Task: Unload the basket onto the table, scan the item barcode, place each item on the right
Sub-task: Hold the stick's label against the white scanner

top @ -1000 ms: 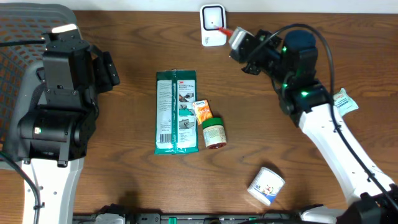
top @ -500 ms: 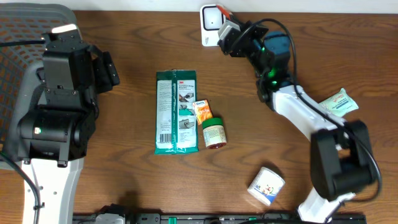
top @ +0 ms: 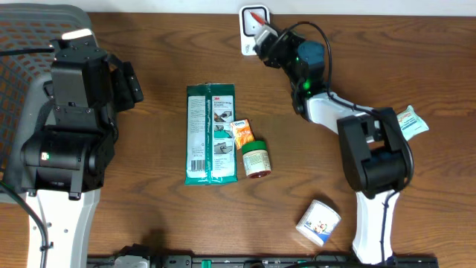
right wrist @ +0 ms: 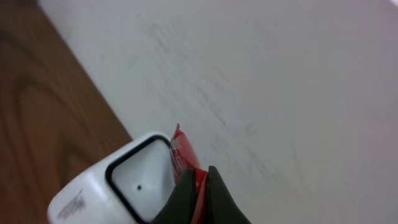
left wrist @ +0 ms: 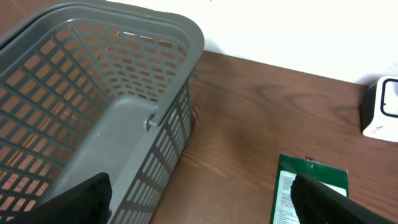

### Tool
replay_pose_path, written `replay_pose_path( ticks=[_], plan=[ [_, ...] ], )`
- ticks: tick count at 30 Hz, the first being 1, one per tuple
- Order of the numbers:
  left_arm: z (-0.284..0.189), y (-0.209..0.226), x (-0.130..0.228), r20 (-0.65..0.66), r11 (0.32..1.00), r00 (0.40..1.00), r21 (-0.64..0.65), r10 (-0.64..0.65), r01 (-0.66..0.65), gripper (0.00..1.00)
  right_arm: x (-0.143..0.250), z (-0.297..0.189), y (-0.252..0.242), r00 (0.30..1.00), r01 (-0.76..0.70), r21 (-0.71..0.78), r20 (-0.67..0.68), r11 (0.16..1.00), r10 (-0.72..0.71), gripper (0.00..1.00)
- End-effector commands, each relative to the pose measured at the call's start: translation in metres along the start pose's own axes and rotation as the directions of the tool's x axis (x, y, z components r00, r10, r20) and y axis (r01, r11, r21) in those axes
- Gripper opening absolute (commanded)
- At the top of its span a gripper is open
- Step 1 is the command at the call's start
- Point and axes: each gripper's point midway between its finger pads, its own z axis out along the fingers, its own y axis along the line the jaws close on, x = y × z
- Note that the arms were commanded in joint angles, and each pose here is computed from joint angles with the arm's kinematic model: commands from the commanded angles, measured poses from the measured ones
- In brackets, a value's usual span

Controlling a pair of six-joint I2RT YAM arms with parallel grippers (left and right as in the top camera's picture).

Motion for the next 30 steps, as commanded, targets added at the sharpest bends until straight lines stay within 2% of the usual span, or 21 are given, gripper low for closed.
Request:
replay_pose_path(
  ticks=[1,11,16,30],
  plan=[
    [-0.001,0.003,-0.003,0.009,1.000,1.000,-0.016,-0.012,0.012,0.91,-0.003,0.013,-0.016,0.997,-0.075,0.035,0.021,0.997,0.075,0.01],
    [-0.001,0.003,-0.003,0.009,1.000,1.000,-0.016,-0.013,0.013,0.92,0.019,0.016,-0.017,0.992,-0.119,0.014,-0.045,0.993,0.119,0.01],
    [-0.001,0.003,-0.003,0.009,1.000,1.000,-0.016,-0.013,0.013,0.92,0.019,0.016,-0.003,0.991,-0.129,-0.059,-0.033,0.990,0.128,0.01],
    [-0.001,0.003,-0.003,0.009,1.000,1.000,-0.016,-0.012,0.012,0.92,0.037,0.013,0.023,0.978,-0.179,-0.137,-0.133,0.974,0.161,0.01]
  ],
)
